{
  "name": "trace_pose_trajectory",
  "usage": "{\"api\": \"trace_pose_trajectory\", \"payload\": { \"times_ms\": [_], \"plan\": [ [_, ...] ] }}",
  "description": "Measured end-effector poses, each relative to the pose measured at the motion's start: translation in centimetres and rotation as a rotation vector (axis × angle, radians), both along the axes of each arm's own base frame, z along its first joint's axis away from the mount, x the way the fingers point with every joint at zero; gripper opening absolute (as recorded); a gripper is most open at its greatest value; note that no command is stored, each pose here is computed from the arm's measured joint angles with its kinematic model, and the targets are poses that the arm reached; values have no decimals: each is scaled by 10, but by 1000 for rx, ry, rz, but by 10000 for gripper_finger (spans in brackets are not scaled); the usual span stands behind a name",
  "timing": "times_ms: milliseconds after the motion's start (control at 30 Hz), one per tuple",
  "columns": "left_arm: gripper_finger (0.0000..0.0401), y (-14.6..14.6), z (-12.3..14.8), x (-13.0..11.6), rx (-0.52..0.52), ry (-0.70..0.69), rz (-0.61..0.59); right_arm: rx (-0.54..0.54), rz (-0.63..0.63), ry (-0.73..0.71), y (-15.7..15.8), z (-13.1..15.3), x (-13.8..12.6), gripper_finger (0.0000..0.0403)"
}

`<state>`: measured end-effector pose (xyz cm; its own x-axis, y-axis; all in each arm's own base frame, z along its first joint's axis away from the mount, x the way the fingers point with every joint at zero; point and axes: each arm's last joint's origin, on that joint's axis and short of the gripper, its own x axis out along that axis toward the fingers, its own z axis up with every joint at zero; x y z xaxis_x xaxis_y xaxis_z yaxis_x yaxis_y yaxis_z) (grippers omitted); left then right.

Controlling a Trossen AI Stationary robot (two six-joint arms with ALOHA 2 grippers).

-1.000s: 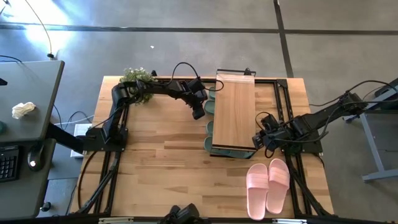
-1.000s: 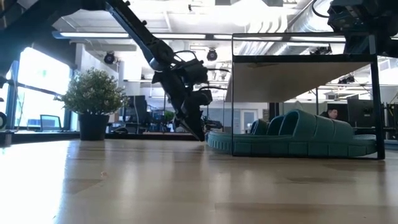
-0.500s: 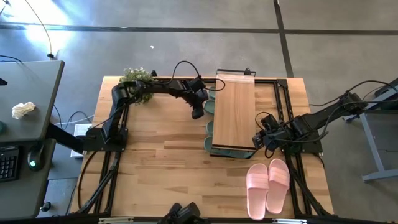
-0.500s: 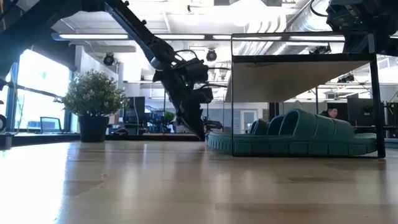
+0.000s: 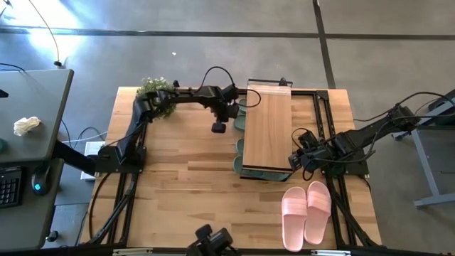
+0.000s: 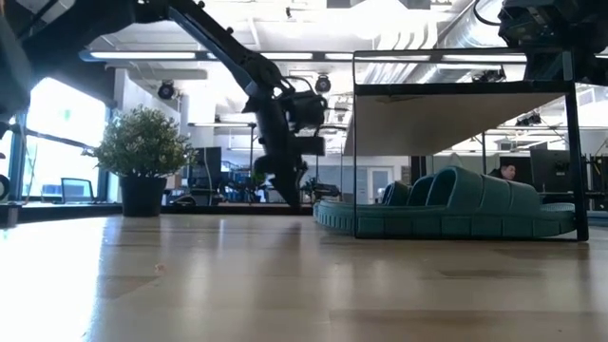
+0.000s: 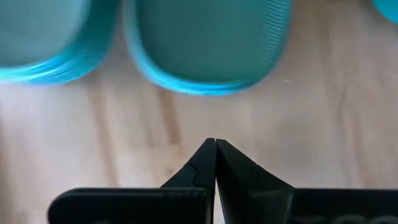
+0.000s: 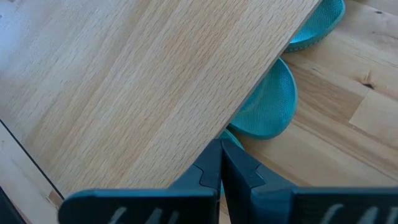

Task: Pick and place slides into the shelf
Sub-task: Adjust the green slides under the shelf

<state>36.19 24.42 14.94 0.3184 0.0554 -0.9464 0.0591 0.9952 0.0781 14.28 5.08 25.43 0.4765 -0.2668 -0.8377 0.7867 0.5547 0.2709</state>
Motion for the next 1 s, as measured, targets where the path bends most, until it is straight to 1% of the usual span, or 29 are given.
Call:
{"api": "trace_pose_trajectory", "payload": {
  "times_ms": [133, 267, 433, 533, 633, 800, 900, 1000],
  "plan": [
    [0, -3, -6, 3, -13, -13, -83, 0, 0, 0, 0, 0, 0, 0],
    [0, -2, -5, 5, 13, -22, -122, 0, 1, 0, 0, 0, 0, 0],
    [0, 1, 9, 14, 51, -69, -152, -2, 4, 2, 0, 0, 0, 0],
    [0, 3, 11, 16, 52, -49, -154, -1, 4, 1, 0, 0, 0, 0],
    [0, 3, 13, 17, 65, -59, -164, 1, 0, -2, 0, 0, 0, 0],
    [0, 2, 11, 16, 54, -43, -164, 1, 0, -2, 0, 0, 0, 0],
    [0, 2, 10, 12, 71, 16, -152, 1, 0, -3, 0, 0, 0, 0],
    [0, 4, 10, 11, 76, 22, -145, 1, 0, -3, 0, 0, 0, 0]
  ]
}}
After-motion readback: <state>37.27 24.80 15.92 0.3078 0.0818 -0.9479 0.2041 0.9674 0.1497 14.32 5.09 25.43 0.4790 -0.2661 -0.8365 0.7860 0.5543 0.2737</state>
